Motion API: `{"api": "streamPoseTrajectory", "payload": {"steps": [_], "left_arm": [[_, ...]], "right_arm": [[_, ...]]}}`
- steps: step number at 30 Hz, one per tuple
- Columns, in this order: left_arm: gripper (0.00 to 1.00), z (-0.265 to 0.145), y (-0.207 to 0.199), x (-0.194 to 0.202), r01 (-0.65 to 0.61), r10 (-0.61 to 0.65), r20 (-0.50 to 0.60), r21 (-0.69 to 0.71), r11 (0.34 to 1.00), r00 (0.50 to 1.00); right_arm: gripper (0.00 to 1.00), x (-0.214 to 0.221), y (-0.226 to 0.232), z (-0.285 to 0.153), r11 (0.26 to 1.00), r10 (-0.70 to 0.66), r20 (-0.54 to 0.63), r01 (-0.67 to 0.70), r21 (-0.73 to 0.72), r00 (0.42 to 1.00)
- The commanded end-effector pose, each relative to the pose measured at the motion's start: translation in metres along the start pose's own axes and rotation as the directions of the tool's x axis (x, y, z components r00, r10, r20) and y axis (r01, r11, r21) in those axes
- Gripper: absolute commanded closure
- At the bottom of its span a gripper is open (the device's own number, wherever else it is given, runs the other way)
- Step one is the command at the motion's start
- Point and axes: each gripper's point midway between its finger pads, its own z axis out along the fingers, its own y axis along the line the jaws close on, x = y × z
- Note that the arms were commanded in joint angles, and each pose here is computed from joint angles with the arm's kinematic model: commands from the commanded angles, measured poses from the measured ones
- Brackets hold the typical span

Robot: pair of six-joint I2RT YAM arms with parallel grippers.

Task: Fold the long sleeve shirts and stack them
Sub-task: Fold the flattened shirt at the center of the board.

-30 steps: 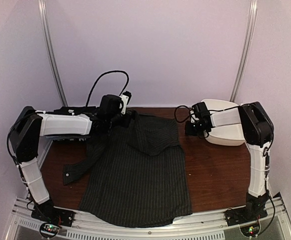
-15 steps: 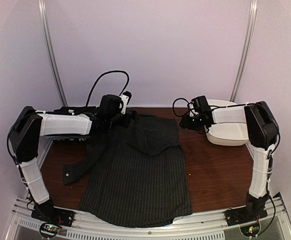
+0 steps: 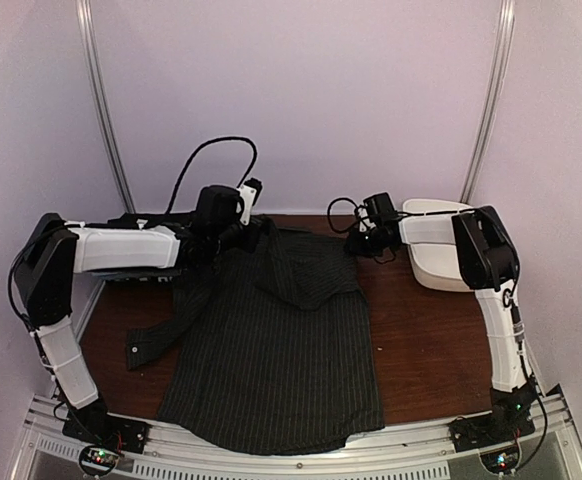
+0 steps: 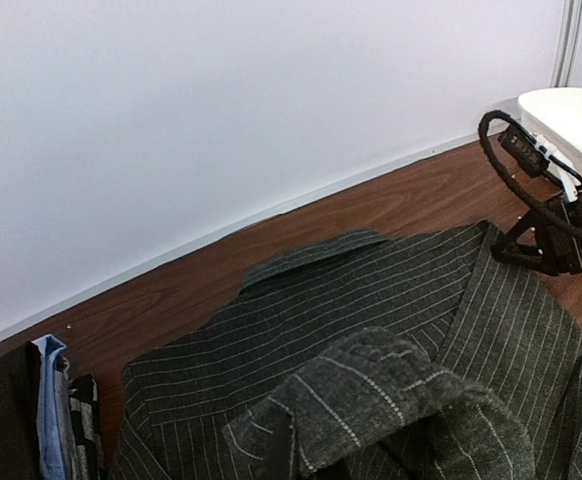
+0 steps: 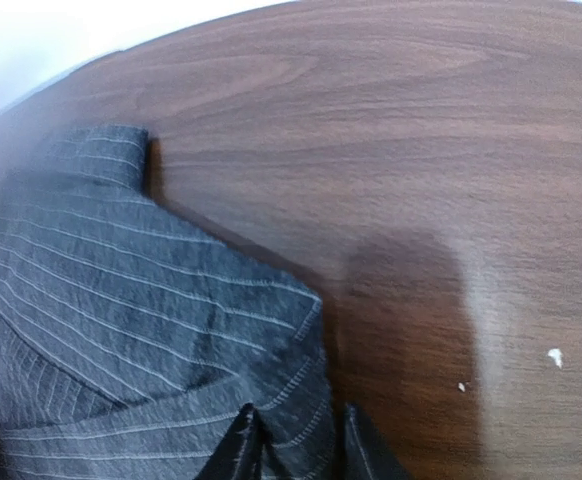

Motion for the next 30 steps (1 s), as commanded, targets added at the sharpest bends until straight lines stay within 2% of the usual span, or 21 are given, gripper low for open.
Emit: {"api": "streamPoseTrajectory", "payload": {"steps": [1, 4, 12, 16, 21, 26, 30], "left_arm": [[1.0, -0.009, 0.005, -0.036, -0.011, 0.011, 0.083, 0.004, 1.0, 0.997], [1.0, -0.003, 0.006, -0.042, -0.033, 0.034, 0.084, -0.011, 0.999, 0.996], [1.0, 0.022, 0.01, -0.064, -0.057, 0.06, 0.098, -0.027, 0.998, 0.993], [1.0, 0.031, 0.008, -0.067, -0.064, 0.065, 0.095, -0.021, 0.998, 0.993], [1.0, 0.033, 0.004, -0.071, -0.064, 0.063, 0.101, 0.0, 0.998, 0.993], [1.0, 0.028, 0.002, -0.076, -0.065, 0.062, 0.107, 0.02, 0.998, 0.992], [1.0, 0.02, 0.003, -0.077, -0.064, 0.061, 0.112, 0.026, 0.998, 0.992]], "right_arm": [[0.82, -0.009, 0.004, 0.009, 0.999, 0.002, -0.006, -0.002, -0.039, 1.0], [0.99, -0.019, -0.002, 0.012, 0.999, 0.016, 0.002, -0.016, -0.03, 1.0], [1.0, -0.062, -0.024, 0.019, 0.999, 0.041, 0.06, -0.041, 0.007, 0.997], [0.82, -0.071, -0.021, 0.01, 0.999, 0.031, 0.061, -0.031, 0.005, 0.998], [0.56, -0.078, -0.006, -0.03, 1.0, 0.005, 0.075, -0.005, 0.007, 0.997], [0.46, -0.059, 0.018, -0.081, 0.999, -0.03, 0.065, 0.029, 0.015, 0.997], [0.42, -0.016, 0.024, -0.124, 1.0, -0.011, 0.042, 0.01, 0.017, 0.999]]}}
